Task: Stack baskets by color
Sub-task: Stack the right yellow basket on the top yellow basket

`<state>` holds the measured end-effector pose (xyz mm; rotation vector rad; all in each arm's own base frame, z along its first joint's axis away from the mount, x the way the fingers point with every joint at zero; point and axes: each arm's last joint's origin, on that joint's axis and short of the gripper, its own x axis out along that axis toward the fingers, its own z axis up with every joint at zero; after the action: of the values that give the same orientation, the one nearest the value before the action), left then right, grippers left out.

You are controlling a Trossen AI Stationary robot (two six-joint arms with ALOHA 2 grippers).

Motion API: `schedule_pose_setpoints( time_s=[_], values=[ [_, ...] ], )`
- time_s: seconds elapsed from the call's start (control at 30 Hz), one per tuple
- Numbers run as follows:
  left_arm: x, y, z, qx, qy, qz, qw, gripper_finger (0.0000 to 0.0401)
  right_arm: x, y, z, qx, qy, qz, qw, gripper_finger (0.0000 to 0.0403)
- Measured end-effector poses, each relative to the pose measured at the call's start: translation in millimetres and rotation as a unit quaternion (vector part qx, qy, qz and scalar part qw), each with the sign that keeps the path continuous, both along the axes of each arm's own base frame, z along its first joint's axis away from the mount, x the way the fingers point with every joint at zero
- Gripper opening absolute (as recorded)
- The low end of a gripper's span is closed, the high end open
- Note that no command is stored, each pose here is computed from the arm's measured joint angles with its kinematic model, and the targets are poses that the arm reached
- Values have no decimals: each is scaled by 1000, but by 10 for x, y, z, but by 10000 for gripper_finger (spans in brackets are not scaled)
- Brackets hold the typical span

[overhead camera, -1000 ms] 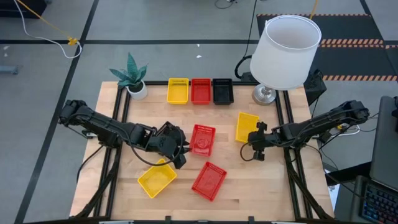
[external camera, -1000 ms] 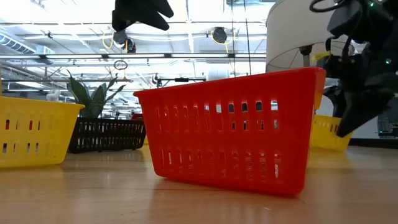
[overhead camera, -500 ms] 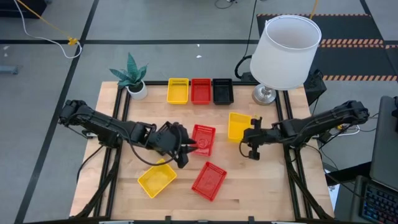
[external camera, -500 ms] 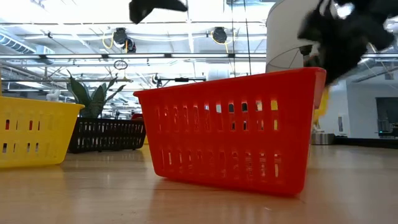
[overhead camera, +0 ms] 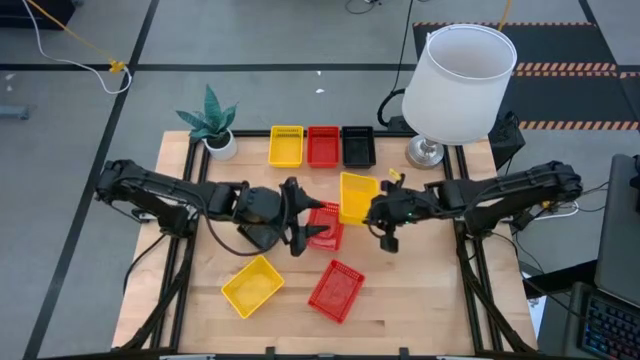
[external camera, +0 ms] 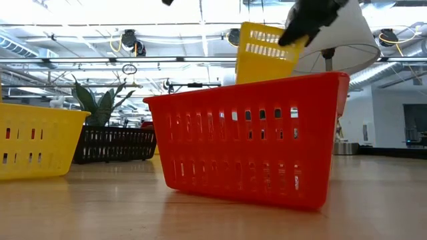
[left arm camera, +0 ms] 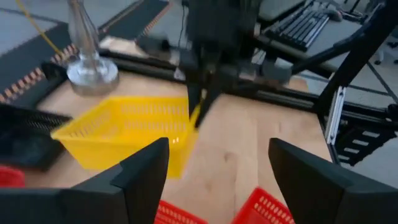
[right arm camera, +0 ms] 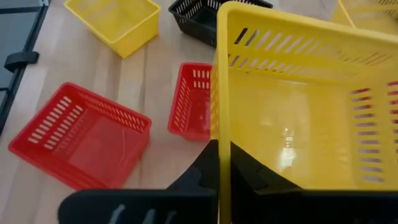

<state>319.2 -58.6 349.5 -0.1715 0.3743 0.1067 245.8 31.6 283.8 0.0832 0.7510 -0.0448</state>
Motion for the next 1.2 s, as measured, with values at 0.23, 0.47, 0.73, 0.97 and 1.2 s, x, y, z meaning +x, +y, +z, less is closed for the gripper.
schedule_pose_setpoints(
  time_s=[0.23,0.47,0.73,0.97,1.2],
  values=[
    [-56,136,283,11,37,-13,999,261,269,-40,67,4,11,-10,1000,2],
    [-109,153,221,34,92,-43,994,246,450,-113,109,34,18,-4,999,2],
    [9,158,61,78,125,-62,987,293,486,-145,122,43,16,-1,999,2],
    [241,140,-212,121,161,-76,977,285,489,-145,124,46,15,-4,999,2],
    [427,129,-377,164,161,-72,971,252,478,-146,113,49,23,-7,999,2]
  ],
)
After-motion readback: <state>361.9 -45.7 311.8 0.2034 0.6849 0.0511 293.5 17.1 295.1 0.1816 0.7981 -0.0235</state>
